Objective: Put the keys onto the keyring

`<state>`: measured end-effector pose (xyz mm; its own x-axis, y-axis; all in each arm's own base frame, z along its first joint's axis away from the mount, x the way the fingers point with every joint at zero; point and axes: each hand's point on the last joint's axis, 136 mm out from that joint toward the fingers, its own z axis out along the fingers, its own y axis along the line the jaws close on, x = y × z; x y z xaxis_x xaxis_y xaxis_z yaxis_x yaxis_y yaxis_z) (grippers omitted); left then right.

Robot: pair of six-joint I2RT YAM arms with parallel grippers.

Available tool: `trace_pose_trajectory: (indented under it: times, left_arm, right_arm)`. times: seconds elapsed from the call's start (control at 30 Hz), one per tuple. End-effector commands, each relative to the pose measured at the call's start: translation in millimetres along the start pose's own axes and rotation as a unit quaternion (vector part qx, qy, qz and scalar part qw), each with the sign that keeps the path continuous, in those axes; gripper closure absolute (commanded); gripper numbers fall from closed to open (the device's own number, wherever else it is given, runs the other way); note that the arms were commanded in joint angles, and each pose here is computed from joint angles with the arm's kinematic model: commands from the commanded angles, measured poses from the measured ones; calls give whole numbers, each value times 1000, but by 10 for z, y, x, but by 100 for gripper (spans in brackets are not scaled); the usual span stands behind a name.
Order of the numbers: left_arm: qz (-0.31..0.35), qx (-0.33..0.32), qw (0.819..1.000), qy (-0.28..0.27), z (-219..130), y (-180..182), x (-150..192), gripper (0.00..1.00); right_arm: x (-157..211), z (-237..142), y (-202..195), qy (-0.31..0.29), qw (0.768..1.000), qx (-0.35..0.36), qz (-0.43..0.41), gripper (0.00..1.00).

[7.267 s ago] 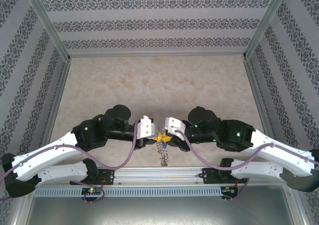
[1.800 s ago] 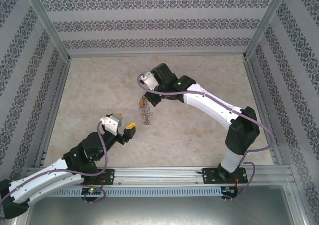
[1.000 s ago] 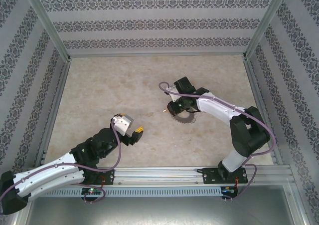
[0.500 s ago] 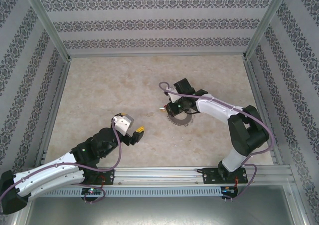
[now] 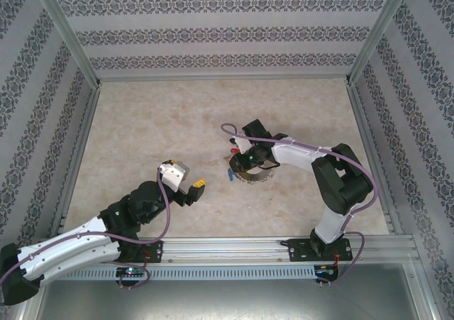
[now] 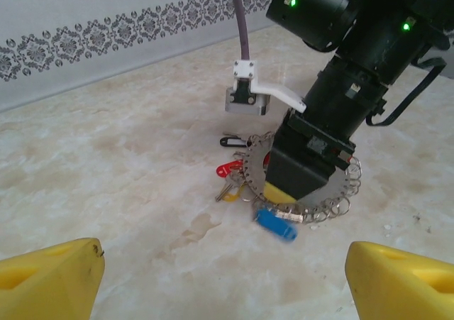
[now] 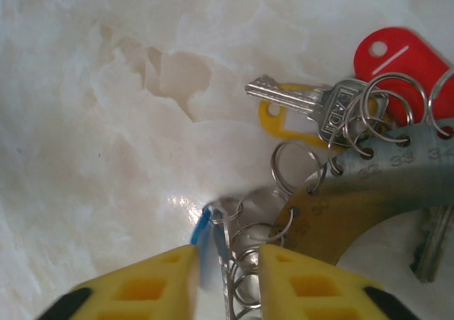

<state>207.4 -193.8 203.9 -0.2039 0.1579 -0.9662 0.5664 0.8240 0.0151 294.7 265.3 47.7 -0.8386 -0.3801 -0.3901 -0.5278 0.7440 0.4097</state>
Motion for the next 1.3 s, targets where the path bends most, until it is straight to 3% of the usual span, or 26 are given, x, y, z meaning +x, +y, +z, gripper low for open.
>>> trace_pose_trajectory:
  times: [0.0, 0.13, 0.2, 0.23, 0.3, 0.4, 0.47, 0.53, 0.63, 0.73, 0.8, 0.93, 1.0, 1.17, 1.27]
  left_arm:
    - [-16, 15, 1000, -6, 0, -50, -178, 9]
    - [-16, 30, 999, 21, 84, -136, -205, 7]
    - [-24, 22, 999, 29, 126, -120, -218, 0]
    - [-29, 23, 999, 35, 149, -116, -211, 0]
    - [-42, 39, 997, 58, 205, -110, -169, 0]
    - [-96, 15, 990, 98, 300, 143, -24, 0]
    - [-125, -18, 987, 96, 324, 357, 8, 0]
    - [-139, -67, 985, 78, 327, 602, 26, 0]
    - [-148, -137, 979, 39, 328, 908, 38, 0]
    - [-166, -209, 964, 20, 298, 1227, 126, 0]
    - [-162, -245, 956, 25, 281, 1397, 168, 0]
    - [-145, -311, 938, 41, 235, 1680, 150, 0]
    - [-141, -354, 923, 49, 185, 1839, 142, 0]
    - [-114, -473, 871, 68, -89, 2294, 211, 0]
    - [-119, -475, 871, 53, -114, 2423, 260, 0]
  right_arm:
    - [-102, -261, 199, -38, 999, -14, -19, 60]
    - [-98, -635, 280, -90, 995, -1, -33, 50]
    - [-26, -803, 279, -109, 993, 8, -36, 45]
    - [19, -893, 264, -119, 992, 14, -36, 37]
    - [136, -1072, 219, -144, 989, 29, -37, 2]
    - [297, -1417, 30, -207, 974, 85, -29, 2]
    - [399, -1654, -126, -258, 958, 126, -18, 2]
    - [463, -2011, -307, -338, 923, 185, -2, 2]
    - [599, -2446, -683, -447, 850, 275, 53, 2]
    - [730, -2567, -1001, -496, 802, 321, 90, 2]
    - [730, -2551, -1161, -498, 795, 329, 110, 2]
    - [666, -2435, -1491, -463, 806, 336, 153, 2]
    - [562, -2378, -1526, -456, 816, 337, 112, 2]
    - [467, -2332, -1688, -475, 794, 372, 67, 2]
    - [404, -2204, -1859, -456, 800, 384, 71, 2]
